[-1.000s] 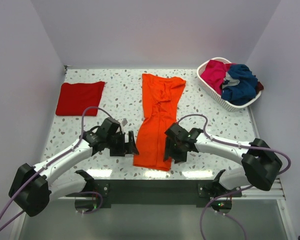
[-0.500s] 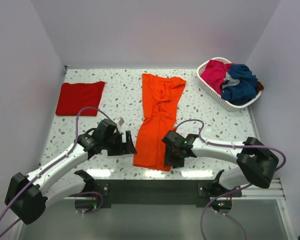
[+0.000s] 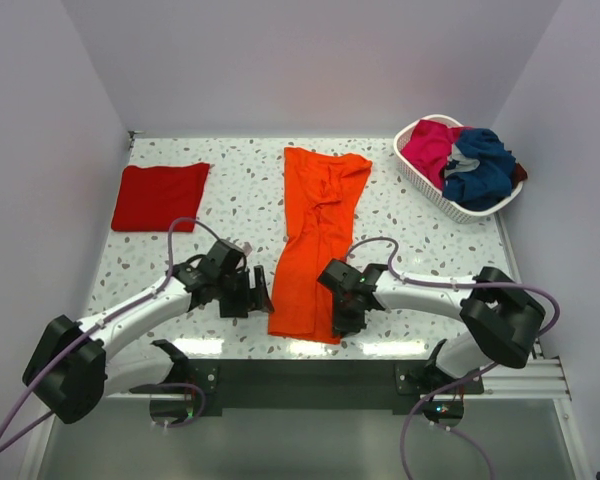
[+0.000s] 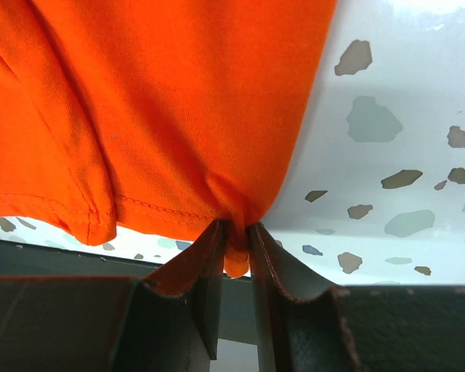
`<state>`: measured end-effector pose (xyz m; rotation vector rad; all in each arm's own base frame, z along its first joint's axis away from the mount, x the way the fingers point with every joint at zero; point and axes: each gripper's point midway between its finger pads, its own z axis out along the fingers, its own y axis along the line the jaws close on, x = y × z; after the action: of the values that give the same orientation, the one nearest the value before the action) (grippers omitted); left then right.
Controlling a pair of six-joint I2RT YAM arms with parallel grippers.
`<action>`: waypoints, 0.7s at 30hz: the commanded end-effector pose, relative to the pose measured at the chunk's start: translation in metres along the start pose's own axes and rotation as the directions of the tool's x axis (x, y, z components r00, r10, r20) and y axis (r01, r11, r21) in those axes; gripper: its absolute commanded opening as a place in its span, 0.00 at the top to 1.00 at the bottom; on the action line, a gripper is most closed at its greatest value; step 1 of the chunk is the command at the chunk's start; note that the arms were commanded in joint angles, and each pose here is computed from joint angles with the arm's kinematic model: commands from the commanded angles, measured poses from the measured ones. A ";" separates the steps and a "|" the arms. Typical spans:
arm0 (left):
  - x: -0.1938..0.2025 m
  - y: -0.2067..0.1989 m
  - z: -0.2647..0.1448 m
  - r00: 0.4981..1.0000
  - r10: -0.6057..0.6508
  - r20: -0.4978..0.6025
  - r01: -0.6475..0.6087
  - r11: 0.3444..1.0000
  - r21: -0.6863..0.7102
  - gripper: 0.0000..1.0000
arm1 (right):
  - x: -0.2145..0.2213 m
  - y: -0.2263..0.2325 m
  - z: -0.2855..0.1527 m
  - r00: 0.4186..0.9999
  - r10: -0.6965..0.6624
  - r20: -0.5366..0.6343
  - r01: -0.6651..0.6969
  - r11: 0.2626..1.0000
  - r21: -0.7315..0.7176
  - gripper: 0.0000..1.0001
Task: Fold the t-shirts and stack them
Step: Fold the tshirt
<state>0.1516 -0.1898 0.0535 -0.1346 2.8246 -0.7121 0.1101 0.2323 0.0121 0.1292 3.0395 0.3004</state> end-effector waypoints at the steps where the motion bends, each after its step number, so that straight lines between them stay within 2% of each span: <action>1: -0.013 -0.019 0.005 0.999 -0.010 0.042 0.008 0.999 0.044 0.22 | 0.000 -0.003 -0.002 0.997 -0.075 -0.011 0.075 0.996 0.039 0.76; 6: 0.011 -0.031 0.020 0.999 -0.004 -0.032 0.005 0.999 0.039 0.23 | 0.002 -0.006 -0.014 0.998 -0.066 -0.010 0.066 0.997 0.040 0.75; 11: 0.023 -0.018 0.023 0.996 0.004 -0.086 -0.006 1.000 -0.020 0.26 | 0.000 -0.004 -0.026 1.000 -0.022 0.017 0.022 0.999 0.026 0.72; 17: 0.032 -0.008 0.019 0.996 0.010 -0.092 -0.014 0.999 -0.048 0.33 | 0.002 -0.006 -0.023 1.000 0.021 0.017 -0.021 1.000 0.023 0.73; 21: 0.034 -0.007 0.019 0.996 0.011 -0.089 -0.014 0.999 -0.036 0.34 | 0.005 -0.011 -0.024 0.997 0.072 0.028 -0.072 0.997 0.003 0.73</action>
<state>0.1250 -0.2114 0.0328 -0.0796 2.9336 -0.6796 0.1012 0.2214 0.0277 0.1491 3.0514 0.2765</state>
